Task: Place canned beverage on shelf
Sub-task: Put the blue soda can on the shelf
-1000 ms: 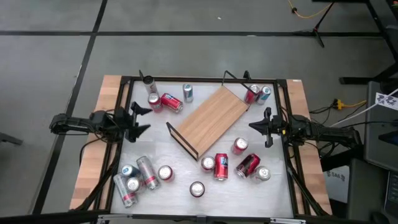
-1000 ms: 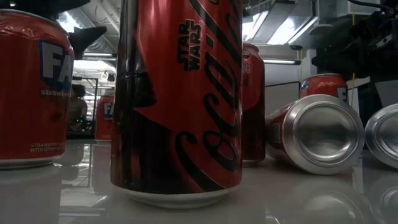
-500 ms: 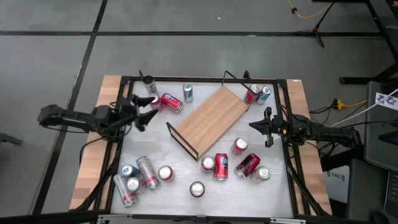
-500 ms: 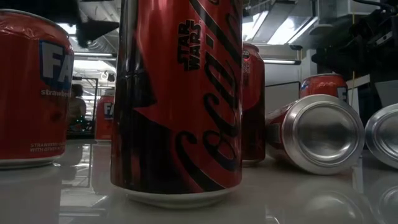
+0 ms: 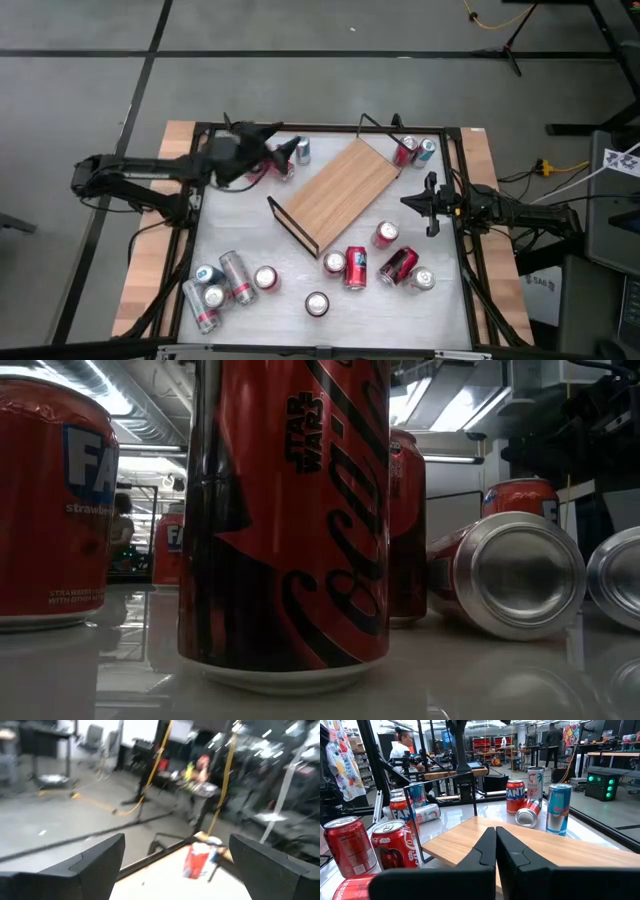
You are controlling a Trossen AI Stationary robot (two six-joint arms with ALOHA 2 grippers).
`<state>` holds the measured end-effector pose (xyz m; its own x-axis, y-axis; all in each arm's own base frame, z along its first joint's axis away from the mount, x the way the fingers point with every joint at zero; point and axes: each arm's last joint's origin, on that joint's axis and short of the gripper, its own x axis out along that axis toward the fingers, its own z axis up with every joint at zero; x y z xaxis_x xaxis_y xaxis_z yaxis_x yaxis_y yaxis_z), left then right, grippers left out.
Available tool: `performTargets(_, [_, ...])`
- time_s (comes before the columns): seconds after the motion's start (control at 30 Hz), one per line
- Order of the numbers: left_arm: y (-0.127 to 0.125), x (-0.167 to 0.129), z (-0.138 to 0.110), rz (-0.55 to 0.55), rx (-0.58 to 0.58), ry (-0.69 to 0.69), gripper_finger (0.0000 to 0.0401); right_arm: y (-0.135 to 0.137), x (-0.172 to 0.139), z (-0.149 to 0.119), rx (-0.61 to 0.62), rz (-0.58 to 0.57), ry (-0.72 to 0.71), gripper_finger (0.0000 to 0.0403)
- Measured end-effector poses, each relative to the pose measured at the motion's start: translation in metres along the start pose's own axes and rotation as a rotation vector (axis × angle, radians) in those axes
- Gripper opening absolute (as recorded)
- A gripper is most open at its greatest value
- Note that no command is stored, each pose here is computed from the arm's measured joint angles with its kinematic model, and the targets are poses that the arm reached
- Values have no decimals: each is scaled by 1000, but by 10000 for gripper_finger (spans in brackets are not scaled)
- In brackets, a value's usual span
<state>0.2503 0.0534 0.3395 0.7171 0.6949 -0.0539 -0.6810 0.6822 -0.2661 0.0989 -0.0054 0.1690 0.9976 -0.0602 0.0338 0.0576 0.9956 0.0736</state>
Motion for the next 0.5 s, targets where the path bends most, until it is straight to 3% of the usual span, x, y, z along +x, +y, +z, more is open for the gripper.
performTargets(0.3, [-5,65,17,175,92,219,353,0,0,-1,0,-1,8,0])
performTargets(0.5, [6,92,23,249,35,354,352,0,0,-1,0,-1,7,0])
